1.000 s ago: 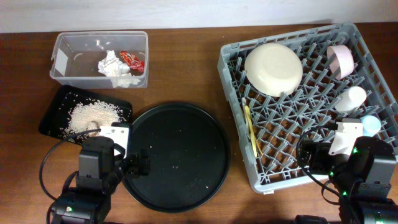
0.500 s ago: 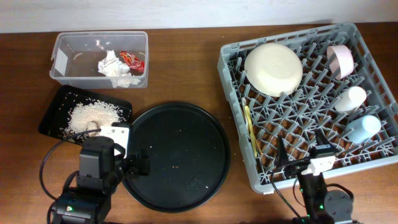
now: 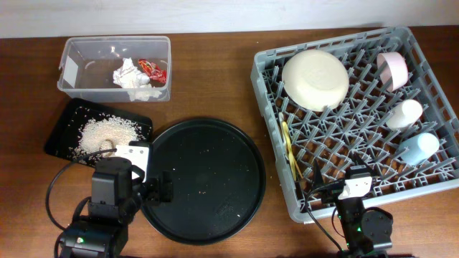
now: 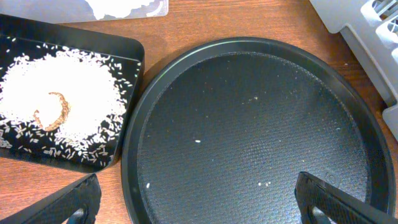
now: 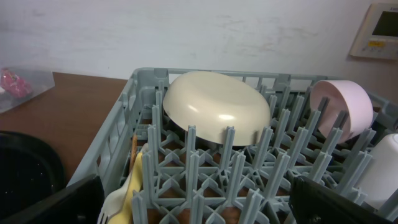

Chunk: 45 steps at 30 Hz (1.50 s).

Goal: Sort waste into correct bins and load items into the dishwasher rack

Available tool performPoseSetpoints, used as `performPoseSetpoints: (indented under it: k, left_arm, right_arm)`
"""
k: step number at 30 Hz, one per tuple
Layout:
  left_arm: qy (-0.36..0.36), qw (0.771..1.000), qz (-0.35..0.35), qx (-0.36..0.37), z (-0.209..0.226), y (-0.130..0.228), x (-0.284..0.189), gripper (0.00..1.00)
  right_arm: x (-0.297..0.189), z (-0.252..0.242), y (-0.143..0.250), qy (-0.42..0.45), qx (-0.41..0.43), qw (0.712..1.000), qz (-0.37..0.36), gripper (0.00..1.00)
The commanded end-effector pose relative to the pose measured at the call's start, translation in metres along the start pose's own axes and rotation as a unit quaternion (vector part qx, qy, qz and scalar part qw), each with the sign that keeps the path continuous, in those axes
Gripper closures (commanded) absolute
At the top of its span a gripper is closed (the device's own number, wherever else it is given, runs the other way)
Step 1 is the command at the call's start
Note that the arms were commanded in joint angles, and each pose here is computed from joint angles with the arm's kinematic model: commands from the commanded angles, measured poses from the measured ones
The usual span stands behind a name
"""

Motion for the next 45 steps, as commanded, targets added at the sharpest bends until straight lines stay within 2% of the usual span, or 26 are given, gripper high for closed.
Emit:
performPoseSetpoints:
  k: [1,4,7,10,12,14,15,16,45]
  left_arm:
    - [-0.002,1.0,-0.003,-0.004,0.001,-0.001,-0.001,0.01]
    - [-0.002,1.0,-0.004,-0.004,0.001,-0.001,-0.001,0.01]
    - [-0.02,0.998,-0.062,-0.024,0.013,0.008,-0.007,0.01]
    - [-0.023,0.972,-0.23,-0.031,0.025,0.028,0.027,0.01]
    - [-0.02,0.932,-0.361,-0.022,0.028,0.033,0.034,0.01]
    - [-0.045,0.914,-0.402,0.03,0.029,0.033,0.025,0.01]
    - [-0.059,0.919,-0.384,0.061,0.029,0.041,0.029,0.01]
    - [-0.053,0.933,-0.352,0.056,0.029,0.05,0.038,0.01]
    - [-0.056,0.933,-0.352,0.056,0.03,0.05,0.037,0.01]
  right_arm:
    - [0.0,0.0,0.002,0.004,-0.004,1.0,0.001,0.02]
    - [0.0,0.0,0.002,0.004,-0.004,1.0,0.001,0.02]
    - [0.0,0.0,0.002,0.004,-0.004,1.0,0.001,0.02]
    - [0.0,0.0,0.002,0.004,-0.004,1.0,0.001,0.02]
    - [0.0,0.0,0.002,0.004,-0.004,1.0,0.001,0.01]
    - [0.0,0.0,0.002,0.004,-0.004,1.0,0.001,0.02]
    - [0.0,0.0,0.002,0.004,-0.004,1.0,0.001,0.02]
    - [0.0,0.0,0.002,0.004,-0.004,1.0,0.001,0.02]
    - [0.0,0.0,0.002,0.004,-0.004,1.0,0.002,0.02]
Point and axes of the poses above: each gripper's point midway between its finger pads, its own x axis out along the fingers, its own z axis along the line the jaws close on, y = z × x, the point moved 6 cm from there along -x, back along the fingers, and after that the axes turned 1 degree about -x, right-handed, at the moved point
